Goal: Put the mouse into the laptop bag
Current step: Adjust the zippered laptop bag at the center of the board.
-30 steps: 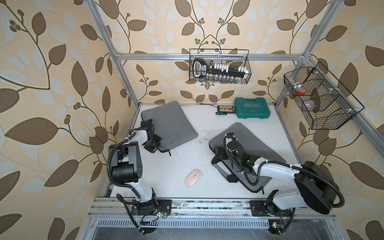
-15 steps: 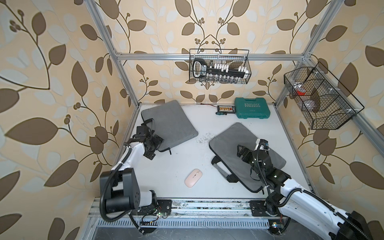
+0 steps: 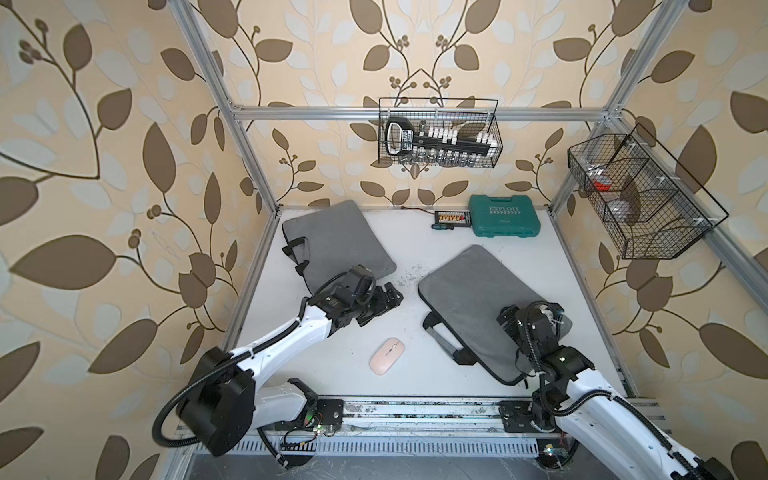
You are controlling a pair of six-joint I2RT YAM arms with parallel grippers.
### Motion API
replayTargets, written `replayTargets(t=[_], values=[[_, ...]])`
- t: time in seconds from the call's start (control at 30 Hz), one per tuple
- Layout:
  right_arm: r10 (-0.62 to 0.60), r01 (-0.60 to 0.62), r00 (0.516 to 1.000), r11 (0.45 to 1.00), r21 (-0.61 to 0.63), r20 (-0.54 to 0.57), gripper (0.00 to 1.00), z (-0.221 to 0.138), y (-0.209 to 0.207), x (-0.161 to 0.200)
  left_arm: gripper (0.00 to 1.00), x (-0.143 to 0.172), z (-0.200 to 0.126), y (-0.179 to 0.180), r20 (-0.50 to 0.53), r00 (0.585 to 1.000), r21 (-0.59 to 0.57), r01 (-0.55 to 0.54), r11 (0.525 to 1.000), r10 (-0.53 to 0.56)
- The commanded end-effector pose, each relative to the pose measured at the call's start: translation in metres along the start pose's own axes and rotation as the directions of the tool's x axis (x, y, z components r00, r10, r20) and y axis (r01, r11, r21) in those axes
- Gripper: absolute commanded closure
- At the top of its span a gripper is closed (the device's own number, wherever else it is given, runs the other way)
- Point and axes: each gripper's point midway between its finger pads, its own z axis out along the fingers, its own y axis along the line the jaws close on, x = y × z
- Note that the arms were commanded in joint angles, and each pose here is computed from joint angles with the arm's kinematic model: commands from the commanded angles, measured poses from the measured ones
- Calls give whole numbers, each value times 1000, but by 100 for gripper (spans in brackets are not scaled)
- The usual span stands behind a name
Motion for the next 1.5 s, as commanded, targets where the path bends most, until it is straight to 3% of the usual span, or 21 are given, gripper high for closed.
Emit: replayTargets(t=[0.0,0.13,0.3,0.4,0.53,0.67,0.8,1.17,1.47], values=[[73,-69,996,994,82,-49,1,5,-34,14,1,-14,19,-30,20,997,35,-75,997,75],[84,-79,996,992,94,-45,1,8,-42,10,2,-7,60,-37,-77,994,24,-73,997,75],[61,-53,990,996,67,-123,1,18,-37,25,2,-2,99,-47,-113,991,7,-73,997,73],[39,-35,986,999,24,-160,1,21,-28,32,9,-2,128,-49,-150,987,0,-60,998,59],[6,-35,965,994,-107,-263,1,27,-9,55,37,-6,159,-45,-177,983,-47,-49,998,40],[-39,-2,949,991,-132,-313,1,30,0,66,65,-17,169,-42,-146,989,-98,-51,994,37],[-91,34,942,983,-178,-323,1,26,17,72,100,-32,169,-48,-128,990,-134,-72,988,55],[-337,259,905,921,-291,-261,1,5,70,79,100,-123,127,-35,-15,999,-194,-48,980,46],[-332,289,907,939,-188,-258,1,1,61,75,100,-167,119,-33,33,998,-213,-41,976,49]])
